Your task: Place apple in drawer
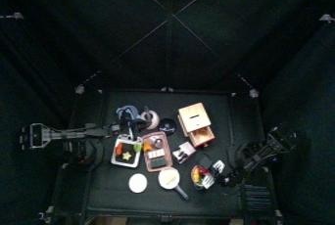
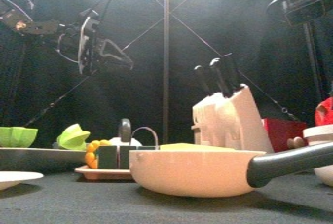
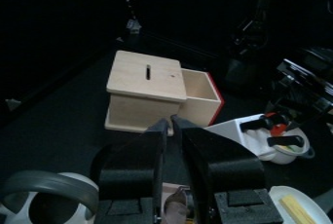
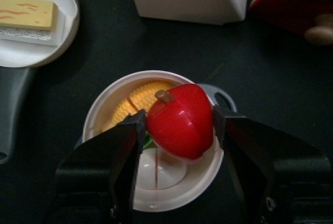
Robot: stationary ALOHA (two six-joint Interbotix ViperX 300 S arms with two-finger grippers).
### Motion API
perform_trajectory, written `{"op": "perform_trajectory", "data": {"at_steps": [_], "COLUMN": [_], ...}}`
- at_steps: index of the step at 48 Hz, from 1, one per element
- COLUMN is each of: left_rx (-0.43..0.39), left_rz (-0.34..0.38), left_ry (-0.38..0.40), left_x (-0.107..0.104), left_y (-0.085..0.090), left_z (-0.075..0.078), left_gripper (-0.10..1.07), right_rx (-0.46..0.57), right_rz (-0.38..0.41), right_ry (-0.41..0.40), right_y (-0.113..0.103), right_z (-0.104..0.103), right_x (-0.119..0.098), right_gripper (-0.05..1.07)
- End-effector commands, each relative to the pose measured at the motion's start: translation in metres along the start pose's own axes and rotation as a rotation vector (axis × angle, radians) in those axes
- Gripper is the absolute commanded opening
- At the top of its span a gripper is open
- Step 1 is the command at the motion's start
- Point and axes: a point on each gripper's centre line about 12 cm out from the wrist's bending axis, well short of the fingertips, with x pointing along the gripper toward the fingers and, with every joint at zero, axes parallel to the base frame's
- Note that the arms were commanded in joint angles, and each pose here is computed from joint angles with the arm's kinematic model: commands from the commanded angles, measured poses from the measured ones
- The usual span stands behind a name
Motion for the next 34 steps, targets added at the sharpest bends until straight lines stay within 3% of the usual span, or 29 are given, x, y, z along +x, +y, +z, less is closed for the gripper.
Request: {"op": "perform_trajectory", "data": {"at_steps": [1,8,16,26,34], "left_rx": [0.003,0.003,0.003,0.003,0.003], "left_rz": [-0.004,-0.004,-0.005,-0.006,-0.007], "left_ry": [-0.030,-0.030,-0.032,-0.030,-0.028], "left_x": [0.000,0.000,0.000,0.001,0.000], "left_y": [-0.001,-0.001,-0.001,-0.002,-0.002], "left_z": [0.008,0.008,0.009,0.008,0.008], "left_gripper": [0.59,0.59,0.59,0.59,0.59], "right_rx": [0.019,0.042,0.109,0.197,0.230], "right_rz": [0.037,0.027,-0.007,-0.069,-0.090], "right_ry": [-0.041,-0.118,-0.221,-0.342,-0.373], "right_y": [-0.002,-0.016,-0.048,-0.092,-0.116], "right_z": [0.014,0.033,0.061,0.093,0.101], "right_x": [-0.011,-0.020,-0.027,-0.023,-0.013], "right_gripper": [0.66,0.66,0.66,0.66,0.67]}}
